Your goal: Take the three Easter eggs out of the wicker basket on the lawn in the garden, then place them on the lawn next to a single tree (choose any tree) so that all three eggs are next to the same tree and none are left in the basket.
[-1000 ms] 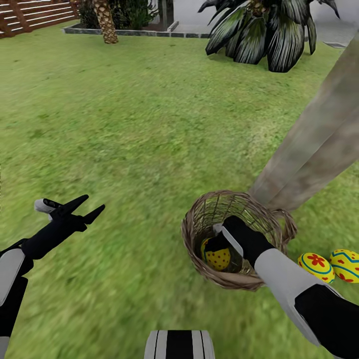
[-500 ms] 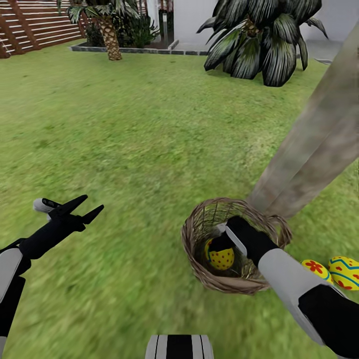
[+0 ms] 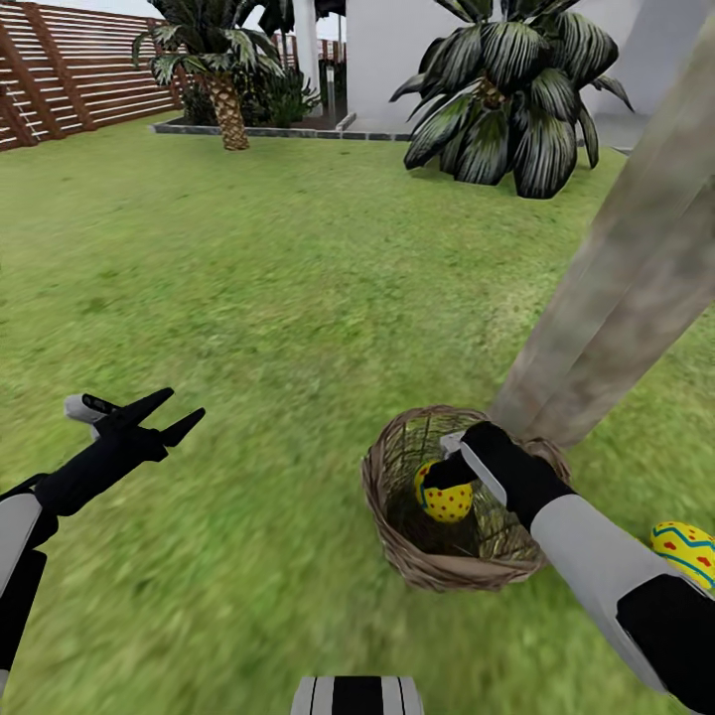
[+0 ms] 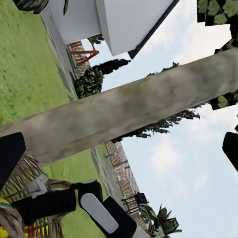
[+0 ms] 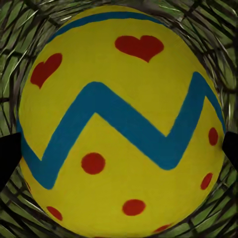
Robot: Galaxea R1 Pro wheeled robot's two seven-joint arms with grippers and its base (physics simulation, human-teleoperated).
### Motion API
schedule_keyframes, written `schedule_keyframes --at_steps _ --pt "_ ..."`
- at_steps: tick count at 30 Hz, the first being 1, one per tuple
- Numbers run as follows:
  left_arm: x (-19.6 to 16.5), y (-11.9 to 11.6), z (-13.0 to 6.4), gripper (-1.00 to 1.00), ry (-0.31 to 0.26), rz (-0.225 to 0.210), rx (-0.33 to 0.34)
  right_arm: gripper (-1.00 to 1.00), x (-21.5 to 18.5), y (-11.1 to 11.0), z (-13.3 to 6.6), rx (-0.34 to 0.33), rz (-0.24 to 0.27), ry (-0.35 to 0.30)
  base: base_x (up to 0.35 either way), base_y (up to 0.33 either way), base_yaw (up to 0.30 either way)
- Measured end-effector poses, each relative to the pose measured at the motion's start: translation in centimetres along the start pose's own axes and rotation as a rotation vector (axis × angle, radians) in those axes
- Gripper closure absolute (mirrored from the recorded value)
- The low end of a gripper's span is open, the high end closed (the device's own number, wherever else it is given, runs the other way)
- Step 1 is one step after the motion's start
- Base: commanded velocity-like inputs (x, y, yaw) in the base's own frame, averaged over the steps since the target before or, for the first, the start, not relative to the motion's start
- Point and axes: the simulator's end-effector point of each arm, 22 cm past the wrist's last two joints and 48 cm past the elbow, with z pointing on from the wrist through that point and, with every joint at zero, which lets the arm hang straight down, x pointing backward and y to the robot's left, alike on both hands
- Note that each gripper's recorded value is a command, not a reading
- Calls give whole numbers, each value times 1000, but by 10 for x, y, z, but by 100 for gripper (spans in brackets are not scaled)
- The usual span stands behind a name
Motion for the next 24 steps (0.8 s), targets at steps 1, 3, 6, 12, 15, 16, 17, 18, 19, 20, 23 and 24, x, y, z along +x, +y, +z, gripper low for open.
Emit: schedule_keyframes --at_steps 1,3,6,12,15,16,17,18,19,20,23,24 --pt "0 -2 0 -100 0 3 2 100 -1 1 -2 -7 0 -4 -3 0 0" --pt "-1 -7 0 -100 0 9 7 100 -3 1 -8 -17 0 -11 0 0 0" --pt "-2 -15 1 -100 0 19 15 100 -5 -4 -15 -14 2 -22 0 0 0" --pt "-4 -30 1 -100 0 36 31 100 -5 -1 -33 -116 11 -39 0 0 0" --pt "-5 -37 2 -100 0 45 40 100 -1 1 -36 -120 11 -45 0 0 0" --pt "-5 -40 2 -100 0 48 42 100 -1 2 -37 -124 12 -46 0 0 0" --pt "-5 -43 2 -100 -1 51 46 100 -1 4 -39 -133 13 -49 0 0 0" --pt "-5 -45 2 -100 -1 54 48 100 0 9 -41 -158 13 -50 -69 0 0" --pt "-6 -47 2 -100 -1 57 51 100 3 7 -44 -177 18 -48 -213 0 0" --pt "-6 -50 2 -100 -1 60 54 100 7 -3 -48 -189 24 -49 -263 0 0" --pt "-6 -57 3 -100 -3 69 63 100 10 -6 -61 -257 36 -57 -77 0 0" --pt "-7 -60 3 -100 -3 72 66 100 10 -7 -64 -262 36 -61 -8 0 0"
